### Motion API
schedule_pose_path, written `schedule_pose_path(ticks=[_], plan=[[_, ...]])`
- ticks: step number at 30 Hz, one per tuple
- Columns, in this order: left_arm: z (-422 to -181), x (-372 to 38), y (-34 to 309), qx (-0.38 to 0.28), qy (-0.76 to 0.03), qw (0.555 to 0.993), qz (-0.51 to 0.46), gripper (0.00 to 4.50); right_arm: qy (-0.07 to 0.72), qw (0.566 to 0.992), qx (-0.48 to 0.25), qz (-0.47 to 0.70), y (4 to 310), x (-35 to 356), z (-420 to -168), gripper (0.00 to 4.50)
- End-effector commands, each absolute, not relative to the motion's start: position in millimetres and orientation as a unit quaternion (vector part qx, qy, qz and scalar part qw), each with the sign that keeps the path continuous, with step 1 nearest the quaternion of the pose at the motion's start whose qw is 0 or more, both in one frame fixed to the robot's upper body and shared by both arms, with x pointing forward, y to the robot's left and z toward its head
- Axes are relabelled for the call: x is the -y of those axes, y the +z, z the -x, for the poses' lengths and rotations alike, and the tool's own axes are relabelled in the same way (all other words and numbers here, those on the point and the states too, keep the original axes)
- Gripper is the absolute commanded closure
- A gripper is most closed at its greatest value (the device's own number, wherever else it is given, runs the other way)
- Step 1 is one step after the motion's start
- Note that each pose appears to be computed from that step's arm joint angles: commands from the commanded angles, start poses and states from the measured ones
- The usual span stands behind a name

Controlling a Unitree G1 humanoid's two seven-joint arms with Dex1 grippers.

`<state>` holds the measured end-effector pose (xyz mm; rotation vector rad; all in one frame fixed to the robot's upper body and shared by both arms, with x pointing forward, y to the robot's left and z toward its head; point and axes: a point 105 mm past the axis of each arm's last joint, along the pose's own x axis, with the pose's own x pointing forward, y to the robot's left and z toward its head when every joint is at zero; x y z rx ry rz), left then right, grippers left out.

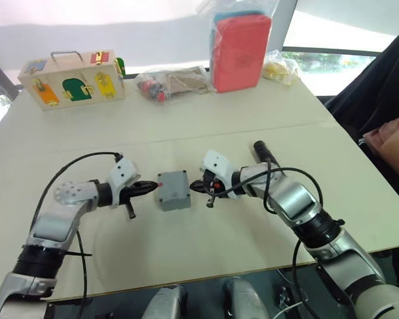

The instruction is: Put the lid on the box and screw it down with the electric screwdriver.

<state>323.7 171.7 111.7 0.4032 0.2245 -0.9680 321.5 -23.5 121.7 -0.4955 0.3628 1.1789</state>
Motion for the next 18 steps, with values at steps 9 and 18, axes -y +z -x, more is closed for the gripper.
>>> schedule_pose_path(ticks=[9,18], plan=[[-339,-149,119,-0.071,-0.484,0.849,-0.201,4.50,0.599,0.747,-0.172,0.232,128,3,-294,4.46],[-329,-180,118,-0.093,-0.475,0.846,-0.224,4.50,0.525,0.785,-0.140,0.297,158,44,-316,4.46]])
